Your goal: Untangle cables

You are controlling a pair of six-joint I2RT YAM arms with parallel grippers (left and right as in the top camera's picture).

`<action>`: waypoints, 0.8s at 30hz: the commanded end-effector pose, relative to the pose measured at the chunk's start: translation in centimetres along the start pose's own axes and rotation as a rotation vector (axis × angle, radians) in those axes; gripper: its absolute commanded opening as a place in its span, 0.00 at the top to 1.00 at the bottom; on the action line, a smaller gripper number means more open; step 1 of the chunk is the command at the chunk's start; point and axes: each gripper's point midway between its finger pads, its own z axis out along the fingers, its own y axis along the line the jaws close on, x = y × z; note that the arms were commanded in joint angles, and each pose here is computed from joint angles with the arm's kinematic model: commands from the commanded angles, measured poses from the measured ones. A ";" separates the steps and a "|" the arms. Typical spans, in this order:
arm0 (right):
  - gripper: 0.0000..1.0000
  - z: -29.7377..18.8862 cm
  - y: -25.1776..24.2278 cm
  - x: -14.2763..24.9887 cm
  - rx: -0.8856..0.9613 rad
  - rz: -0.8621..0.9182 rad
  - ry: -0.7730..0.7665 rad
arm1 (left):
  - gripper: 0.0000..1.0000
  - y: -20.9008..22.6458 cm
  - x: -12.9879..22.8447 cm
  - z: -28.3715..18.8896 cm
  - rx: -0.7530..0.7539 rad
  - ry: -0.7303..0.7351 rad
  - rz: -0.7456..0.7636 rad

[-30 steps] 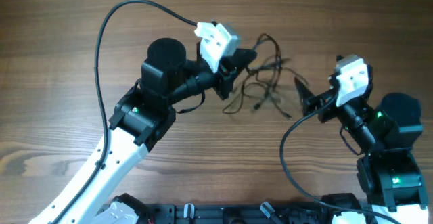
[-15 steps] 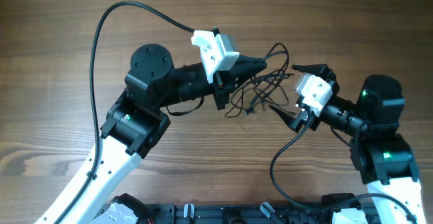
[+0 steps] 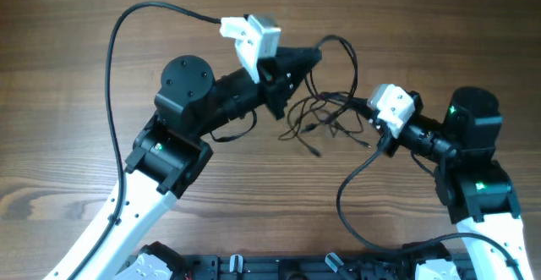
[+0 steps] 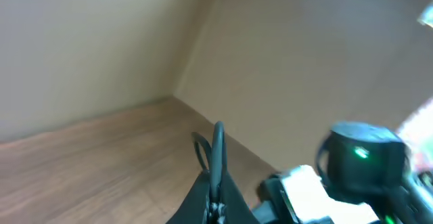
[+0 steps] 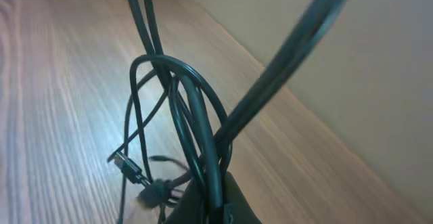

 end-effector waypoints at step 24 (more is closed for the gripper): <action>0.96 -15.4 -9.9 7.0 1.270 1.691 -0.550 | 0.96 13.3 3.1 -6.7 -0.844 -0.071 -0.282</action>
